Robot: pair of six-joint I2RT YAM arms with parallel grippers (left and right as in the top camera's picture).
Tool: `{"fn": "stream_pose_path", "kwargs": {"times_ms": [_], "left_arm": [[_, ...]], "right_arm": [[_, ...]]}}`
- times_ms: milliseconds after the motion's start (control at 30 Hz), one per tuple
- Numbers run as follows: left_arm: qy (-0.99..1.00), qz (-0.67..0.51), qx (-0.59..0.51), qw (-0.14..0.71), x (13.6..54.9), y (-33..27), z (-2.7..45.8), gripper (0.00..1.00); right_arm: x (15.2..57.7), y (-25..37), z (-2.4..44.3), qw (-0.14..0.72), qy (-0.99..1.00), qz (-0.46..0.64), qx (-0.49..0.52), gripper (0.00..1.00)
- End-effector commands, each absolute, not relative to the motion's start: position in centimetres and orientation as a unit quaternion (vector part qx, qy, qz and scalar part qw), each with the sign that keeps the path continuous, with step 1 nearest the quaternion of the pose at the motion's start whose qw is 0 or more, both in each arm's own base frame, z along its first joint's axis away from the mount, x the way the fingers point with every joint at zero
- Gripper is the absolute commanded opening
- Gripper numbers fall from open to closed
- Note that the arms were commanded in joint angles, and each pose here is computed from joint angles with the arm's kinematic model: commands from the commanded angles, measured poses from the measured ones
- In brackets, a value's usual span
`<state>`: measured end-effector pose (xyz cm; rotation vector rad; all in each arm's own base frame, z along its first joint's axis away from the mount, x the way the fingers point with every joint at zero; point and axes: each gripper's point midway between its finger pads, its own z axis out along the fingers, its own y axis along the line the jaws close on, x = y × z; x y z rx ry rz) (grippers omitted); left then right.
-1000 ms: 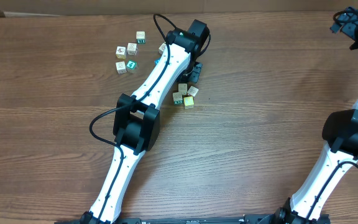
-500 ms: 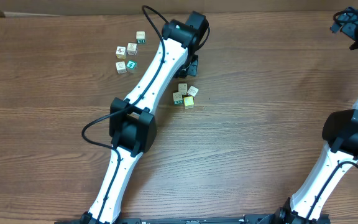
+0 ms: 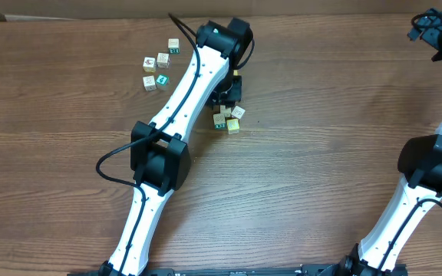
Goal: Form a circle
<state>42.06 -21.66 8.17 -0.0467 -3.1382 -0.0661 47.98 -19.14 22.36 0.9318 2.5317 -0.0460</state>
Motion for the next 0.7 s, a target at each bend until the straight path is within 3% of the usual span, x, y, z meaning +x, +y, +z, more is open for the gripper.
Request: {"fn": "stream_pose_path", "kwargs": {"times_ms": [0,233,367,667], "left_arm": [[-1.0,-0.023,0.001,0.017,41.5,-21.4,7.1,0.34],[-1.0,-0.014,0.016,0.013,42.0,-21.7,5.4,0.35],[-1.0,-0.01,0.016,0.012,42.1,-21.8,5.1,0.43],[-1.0,-0.016,0.014,0.023,41.7,-21.6,4.0,0.42]], "right_arm": [[48.0,-19.1,23.5,0.234,0.912,-0.02,0.335,1.0],[48.0,-19.1,23.5,0.234,0.912,-0.02,0.335,1.0],[48.0,-19.1,23.5,0.234,0.912,-0.02,0.335,1.0],[48.0,-19.1,23.5,0.234,0.912,-0.02,0.335,1.0]]}}
